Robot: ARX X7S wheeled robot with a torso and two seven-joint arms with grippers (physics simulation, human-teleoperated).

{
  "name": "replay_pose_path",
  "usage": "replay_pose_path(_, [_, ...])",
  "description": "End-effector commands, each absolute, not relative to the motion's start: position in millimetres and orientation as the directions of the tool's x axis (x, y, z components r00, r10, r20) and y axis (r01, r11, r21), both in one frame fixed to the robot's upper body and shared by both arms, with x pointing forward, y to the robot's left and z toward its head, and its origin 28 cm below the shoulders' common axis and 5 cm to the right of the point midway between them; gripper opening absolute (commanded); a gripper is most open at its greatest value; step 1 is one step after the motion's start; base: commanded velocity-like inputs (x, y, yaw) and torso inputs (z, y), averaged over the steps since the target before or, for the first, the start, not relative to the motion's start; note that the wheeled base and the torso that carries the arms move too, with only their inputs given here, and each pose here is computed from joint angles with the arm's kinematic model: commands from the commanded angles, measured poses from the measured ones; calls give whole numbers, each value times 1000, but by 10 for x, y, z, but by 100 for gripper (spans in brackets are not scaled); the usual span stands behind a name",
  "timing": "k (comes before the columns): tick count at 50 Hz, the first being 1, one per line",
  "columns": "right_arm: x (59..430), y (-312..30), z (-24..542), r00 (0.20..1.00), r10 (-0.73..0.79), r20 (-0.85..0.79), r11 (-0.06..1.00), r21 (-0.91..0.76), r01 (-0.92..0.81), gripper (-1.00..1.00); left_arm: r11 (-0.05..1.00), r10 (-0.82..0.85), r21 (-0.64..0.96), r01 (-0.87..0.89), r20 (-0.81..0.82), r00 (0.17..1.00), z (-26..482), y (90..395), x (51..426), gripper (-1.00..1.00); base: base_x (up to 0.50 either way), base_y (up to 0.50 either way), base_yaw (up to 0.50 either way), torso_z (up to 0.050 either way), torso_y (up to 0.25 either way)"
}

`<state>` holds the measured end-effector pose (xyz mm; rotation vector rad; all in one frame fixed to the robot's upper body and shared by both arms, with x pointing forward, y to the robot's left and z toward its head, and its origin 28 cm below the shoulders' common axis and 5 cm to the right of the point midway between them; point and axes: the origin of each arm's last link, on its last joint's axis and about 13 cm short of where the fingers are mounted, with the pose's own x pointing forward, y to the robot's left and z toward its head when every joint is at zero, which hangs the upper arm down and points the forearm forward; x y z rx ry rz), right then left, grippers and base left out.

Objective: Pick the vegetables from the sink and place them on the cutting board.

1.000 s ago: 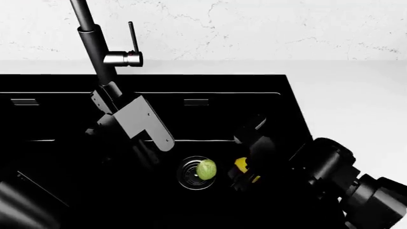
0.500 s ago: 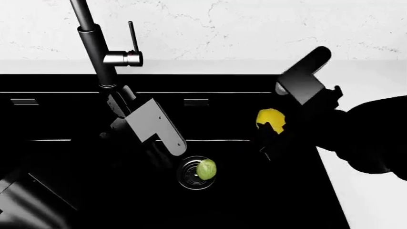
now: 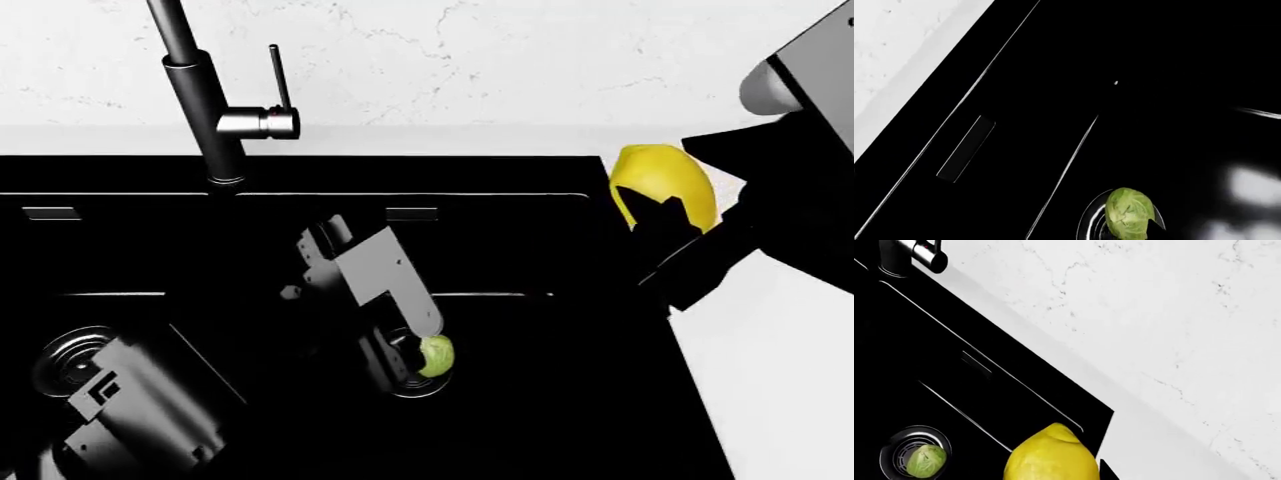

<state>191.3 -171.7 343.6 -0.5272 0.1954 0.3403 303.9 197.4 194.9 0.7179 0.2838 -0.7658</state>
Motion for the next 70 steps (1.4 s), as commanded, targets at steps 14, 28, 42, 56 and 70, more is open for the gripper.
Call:
replay_pose_path(14, [2133, -1748, 3572, 933, 279, -229, 816, -456, -356, -100, 414, -544, 338, 846, -653, 527, 1783, 2023, 3199, 100, 0, 0, 0, 0, 0])
replay_pose_path(28, [2237, -1739, 3466, 924, 289, -252, 820, -433, -374, -100, 528, -499, 335, 780, -621, 604, 1654, 1993, 3488, 100, 0, 0, 0, 0, 0])
replay_pose_path(42, [2352, -1772, 3320, 913, 299, -276, 825, -406, -393, -100, 509, -501, 304, 805, -657, 564, 1448, 1875, 3603, 100, 0, 0, 0, 0, 0])
replay_pose_path(56, [2347, -1795, 3319, 916, 303, -263, 832, -395, -389, -100, 478, -517, 289, 829, -671, 532, 1372, 1792, 3561, 100, 0, 0, 0, 0, 0])
replay_pose_path(70, [2327, -1818, 3412, 927, 302, -225, 839, -400, -370, -100, 496, -510, 279, 823, -673, 535, 1249, 1725, 3699, 100, 0, 0, 0, 0, 0])
